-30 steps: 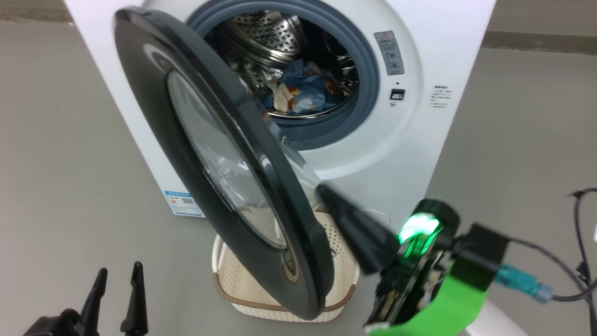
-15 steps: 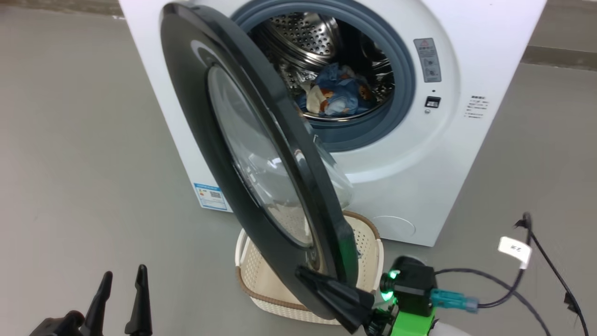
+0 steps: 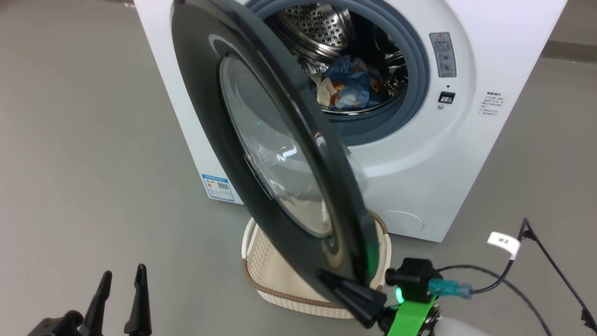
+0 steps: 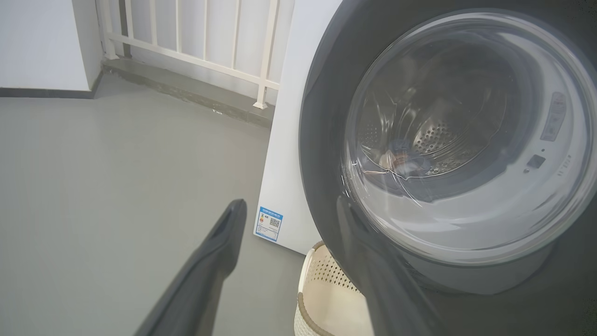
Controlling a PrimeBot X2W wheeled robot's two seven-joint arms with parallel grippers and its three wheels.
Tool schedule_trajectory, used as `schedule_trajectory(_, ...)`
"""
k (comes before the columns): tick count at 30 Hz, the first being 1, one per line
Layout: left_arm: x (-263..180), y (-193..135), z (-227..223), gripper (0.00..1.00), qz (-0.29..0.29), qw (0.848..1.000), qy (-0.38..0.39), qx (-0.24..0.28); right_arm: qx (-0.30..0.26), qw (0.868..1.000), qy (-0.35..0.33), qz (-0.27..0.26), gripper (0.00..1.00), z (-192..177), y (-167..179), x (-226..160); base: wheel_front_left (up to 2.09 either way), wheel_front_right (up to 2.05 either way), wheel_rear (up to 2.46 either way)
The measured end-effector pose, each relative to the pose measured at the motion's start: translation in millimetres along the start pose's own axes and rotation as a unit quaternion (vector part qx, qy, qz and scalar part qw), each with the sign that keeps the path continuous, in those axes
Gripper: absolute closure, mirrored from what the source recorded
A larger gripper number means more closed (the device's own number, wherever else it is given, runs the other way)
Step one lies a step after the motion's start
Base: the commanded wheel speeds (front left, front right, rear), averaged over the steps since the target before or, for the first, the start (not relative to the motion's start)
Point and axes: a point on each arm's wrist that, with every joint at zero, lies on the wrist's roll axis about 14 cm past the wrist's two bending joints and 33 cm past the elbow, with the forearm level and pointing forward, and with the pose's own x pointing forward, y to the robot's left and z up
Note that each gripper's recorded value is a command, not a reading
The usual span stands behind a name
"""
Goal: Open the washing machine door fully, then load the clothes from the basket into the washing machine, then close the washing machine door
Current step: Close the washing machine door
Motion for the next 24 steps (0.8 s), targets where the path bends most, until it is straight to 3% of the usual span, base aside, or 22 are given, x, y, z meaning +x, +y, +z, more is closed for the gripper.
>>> schedule_trajectory(8,9,1,-8,0.00,0.003,1.000,0.015,0.004,-0.006,0.996,-0.026,-0.084,1.00,17,-68,-4,0.00,0.00,0.00)
schedule_trajectory(24,66,-5,-26,0.00,-0.018,0.999,0.042,0.023,-0.035,0.966,-0.109,-0.230,1.00,65,-208,-5,0.00,0.00,0.00)
